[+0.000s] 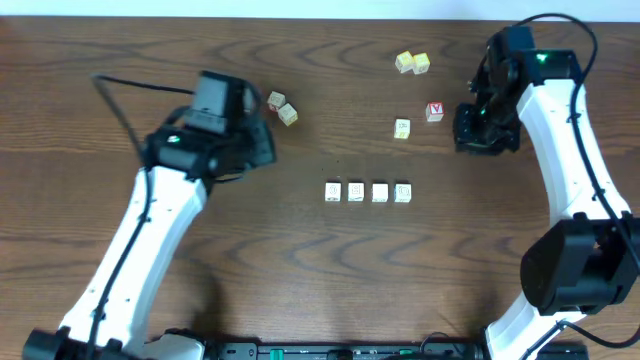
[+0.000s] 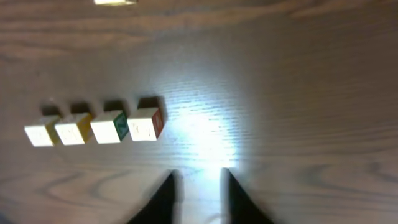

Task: Lift 4 blocks
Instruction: 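Push the airplane block rightward against the B block with the left gripper, then move both grippers down to opposite ends of the four-block row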

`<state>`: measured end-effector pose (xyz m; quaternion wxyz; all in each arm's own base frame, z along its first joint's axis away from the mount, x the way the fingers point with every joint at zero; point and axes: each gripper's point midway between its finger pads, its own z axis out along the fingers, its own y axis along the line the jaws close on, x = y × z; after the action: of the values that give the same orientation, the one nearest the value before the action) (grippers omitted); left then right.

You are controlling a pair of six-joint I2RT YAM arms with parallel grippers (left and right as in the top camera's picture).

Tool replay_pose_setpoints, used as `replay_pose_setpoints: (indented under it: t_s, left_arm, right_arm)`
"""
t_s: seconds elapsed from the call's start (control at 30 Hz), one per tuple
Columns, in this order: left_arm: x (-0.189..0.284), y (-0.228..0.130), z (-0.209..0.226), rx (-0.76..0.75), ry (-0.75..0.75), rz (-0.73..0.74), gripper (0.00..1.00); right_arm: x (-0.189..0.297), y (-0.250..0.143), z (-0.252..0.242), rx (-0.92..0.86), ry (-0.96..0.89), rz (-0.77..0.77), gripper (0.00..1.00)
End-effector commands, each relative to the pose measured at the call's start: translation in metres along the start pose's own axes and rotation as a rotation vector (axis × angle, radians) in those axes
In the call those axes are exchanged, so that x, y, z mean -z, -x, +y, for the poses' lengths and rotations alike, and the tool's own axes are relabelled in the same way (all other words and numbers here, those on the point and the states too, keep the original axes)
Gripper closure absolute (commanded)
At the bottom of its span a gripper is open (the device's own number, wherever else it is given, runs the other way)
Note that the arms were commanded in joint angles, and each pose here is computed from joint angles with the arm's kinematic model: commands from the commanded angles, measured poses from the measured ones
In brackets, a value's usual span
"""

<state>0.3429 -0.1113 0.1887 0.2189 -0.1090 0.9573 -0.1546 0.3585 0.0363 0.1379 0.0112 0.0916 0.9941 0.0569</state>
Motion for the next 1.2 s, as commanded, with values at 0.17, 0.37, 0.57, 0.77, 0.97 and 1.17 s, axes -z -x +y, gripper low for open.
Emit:
replay_pose_setpoints:
  t_s: [0.17, 0.37, 0.57, 0.77, 0.97, 1.17]
  left_arm:
    - [-0.019, -0.016, 0.041, 0.006, 0.16, 0.088, 0.81]
    - [-0.032, -0.035, 0.051, 0.029, 0.196, 0.183, 0.92]
    - [-0.06, -0.058, 0.036, 0.002, 0.085, 0.345, 0.93]
    - [-0.091, -0.086, 0.036, 0.031, 0.058, 0.504, 0.93]
    - [-0.121, -0.108, 0.035, -0.08, -0.02, 0.618, 0.93]
    - [-0.132, -0.117, 0.002, -0.165, -0.298, 0.648, 0.93]
  right_arm:
    - [-0.065, -0.061, -0.003, -0.068, -0.039, 0.205, 0.99]
    - [-0.081, -0.065, 0.01, -0.052, 0.014, 0.203, 0.99]
    - [-0.115, -0.048, 0.012, -0.022, 0.031, 0.083, 0.98]
    - [-0.128, -0.042, 0.003, -0.042, 0.044, 0.044, 0.99]
    - [-0.127, -0.041, 0.017, -0.016, 0.121, 0.045, 0.99]
    - [-0.123, -0.052, 0.038, 0.081, 0.251, 0.091, 0.99]
